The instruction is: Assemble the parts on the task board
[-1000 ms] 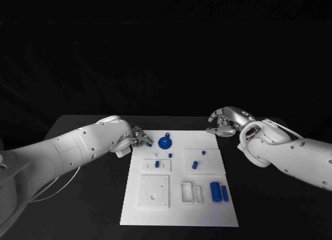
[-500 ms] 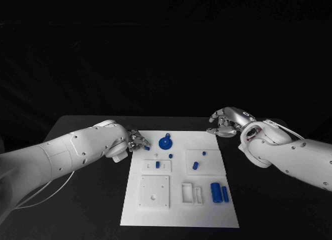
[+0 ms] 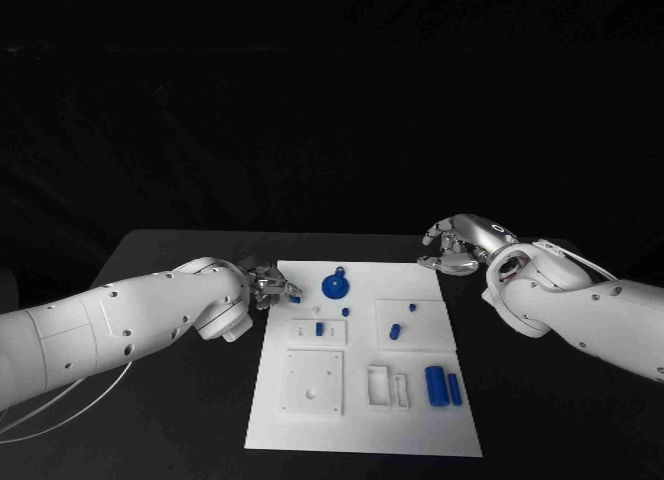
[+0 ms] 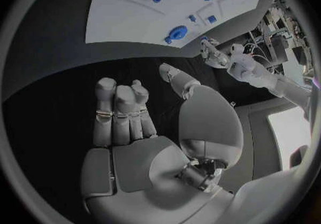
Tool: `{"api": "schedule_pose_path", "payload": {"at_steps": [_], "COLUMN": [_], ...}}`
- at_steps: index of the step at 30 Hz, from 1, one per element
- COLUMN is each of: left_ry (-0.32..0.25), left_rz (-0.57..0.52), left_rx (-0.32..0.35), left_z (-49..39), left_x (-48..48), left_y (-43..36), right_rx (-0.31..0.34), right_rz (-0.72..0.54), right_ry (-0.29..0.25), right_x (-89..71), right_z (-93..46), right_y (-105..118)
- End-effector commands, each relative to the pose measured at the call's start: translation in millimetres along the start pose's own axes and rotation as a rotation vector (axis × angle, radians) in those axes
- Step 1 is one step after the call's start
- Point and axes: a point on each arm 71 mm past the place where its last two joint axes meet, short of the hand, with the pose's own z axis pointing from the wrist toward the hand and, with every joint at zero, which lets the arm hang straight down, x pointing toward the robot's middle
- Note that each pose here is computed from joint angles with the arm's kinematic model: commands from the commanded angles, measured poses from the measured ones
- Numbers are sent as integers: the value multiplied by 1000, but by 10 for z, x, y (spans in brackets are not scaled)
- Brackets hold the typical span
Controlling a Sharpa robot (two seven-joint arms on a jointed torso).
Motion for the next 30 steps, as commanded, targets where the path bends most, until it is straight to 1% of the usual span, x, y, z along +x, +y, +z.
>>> {"api": "schedule_pose_path", "payload": {"at_steps": [1,3,4,5,11,13,16,21,25,30], "left_ry": [-61,-68,-75,-75,-79,-73,-61,-39,-26,-13], "left_rz": [30,54,89,102,138,141,151,169,183,190], "left_rx": [46,59,66,66,58,53,58,63,62,57], "left_z": [-56,-77,-92,-97,-112,-120,-138,-151,-160,-171], "left_x": [36,61,89,101,158,201,274,365,416,448], "left_y": [-12,-12,6,18,43,53,43,30,36,41], "right_rx": [-7,-8,-8,-9,-14,-14,-13,-13,-12,-12], "right_rz": [-3,-2,-2,-2,0,0,0,-1,-1,-2], "right_ry": [10,10,10,11,14,14,14,15,15,16], "right_x": [1,1,0,1,7,7,5,6,5,4], "right_z": [-7,-9,-13,-13,-16,-18,-19,-18,-19,-20], "right_y": [-5,-2,-3,0,20,19,14,13,7,6]}}
